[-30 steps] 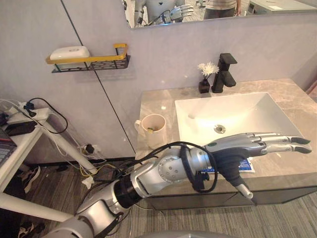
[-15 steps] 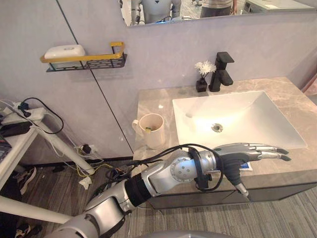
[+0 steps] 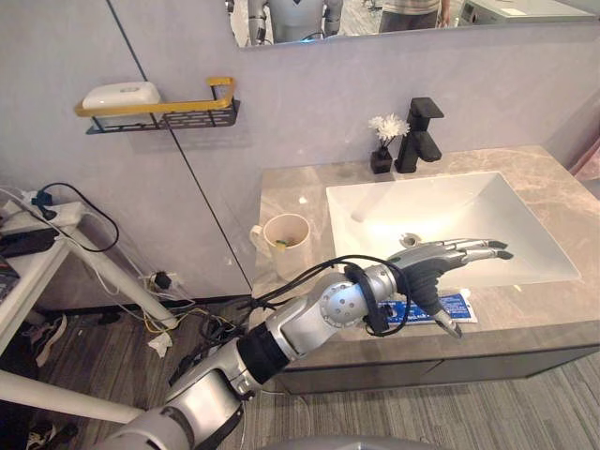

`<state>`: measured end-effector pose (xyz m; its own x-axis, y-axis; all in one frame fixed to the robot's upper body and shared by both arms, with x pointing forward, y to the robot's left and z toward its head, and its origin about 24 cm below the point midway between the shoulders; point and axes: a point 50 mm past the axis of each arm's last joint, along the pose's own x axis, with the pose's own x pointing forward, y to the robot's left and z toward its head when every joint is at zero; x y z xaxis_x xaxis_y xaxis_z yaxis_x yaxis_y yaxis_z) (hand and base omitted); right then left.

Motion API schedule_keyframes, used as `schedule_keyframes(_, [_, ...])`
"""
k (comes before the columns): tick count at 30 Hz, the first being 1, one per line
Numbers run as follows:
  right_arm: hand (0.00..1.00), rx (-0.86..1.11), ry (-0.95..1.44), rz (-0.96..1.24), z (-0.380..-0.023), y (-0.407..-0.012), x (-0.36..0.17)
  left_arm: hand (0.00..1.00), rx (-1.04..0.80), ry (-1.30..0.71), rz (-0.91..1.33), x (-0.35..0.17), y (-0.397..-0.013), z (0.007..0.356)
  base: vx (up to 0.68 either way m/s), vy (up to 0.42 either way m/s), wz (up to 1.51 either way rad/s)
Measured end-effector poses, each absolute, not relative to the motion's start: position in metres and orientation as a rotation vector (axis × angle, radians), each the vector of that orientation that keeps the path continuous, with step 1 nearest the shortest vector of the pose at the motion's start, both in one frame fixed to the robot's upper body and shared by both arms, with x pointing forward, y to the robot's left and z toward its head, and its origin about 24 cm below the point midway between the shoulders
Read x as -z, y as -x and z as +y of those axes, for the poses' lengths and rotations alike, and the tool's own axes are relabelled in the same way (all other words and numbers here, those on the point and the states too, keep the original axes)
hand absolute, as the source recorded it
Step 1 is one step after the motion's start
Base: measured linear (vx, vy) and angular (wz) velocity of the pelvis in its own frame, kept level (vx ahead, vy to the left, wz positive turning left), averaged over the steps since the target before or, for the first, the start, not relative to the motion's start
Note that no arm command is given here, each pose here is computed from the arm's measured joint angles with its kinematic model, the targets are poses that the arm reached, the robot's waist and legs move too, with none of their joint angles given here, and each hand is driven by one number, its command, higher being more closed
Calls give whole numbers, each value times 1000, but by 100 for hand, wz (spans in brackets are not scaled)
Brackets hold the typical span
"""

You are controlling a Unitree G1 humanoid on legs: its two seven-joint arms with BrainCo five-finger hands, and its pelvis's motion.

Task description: Organize washtable

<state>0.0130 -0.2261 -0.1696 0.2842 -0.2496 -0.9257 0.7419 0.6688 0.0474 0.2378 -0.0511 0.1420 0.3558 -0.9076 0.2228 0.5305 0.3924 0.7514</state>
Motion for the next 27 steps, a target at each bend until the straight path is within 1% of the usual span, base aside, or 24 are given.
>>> schedule_keyframes(5, [0,707,-535,1095,-225,-12,170,0,950,-636,-661,-136,-243,-42,0,0,0])
schedule_keyframes(9, [0,706,-536,1095,-225,-13,170,0,938,-623,-615,-125,-241,-36,0,0,0])
schedule_keyframes(13, [0,706,-536,1096,-225,-13,170,0,925,-591,-609,-124,-235,-32,0,0,0])
schedule_keyframes(17, [0,705,-535,1094,-225,-13,170,0,926,-600,-589,-120,-236,-27,0,0,0])
schedule_keyframes(22, [0,706,-531,1091,-227,-14,169,0,935,-624,-476,-92,-231,-10,1,0,3])
schedule_keyframes(27, [0,697,-524,1090,-227,-16,169,0,958,-638,-416,-77,-224,-3,2,-1,5])
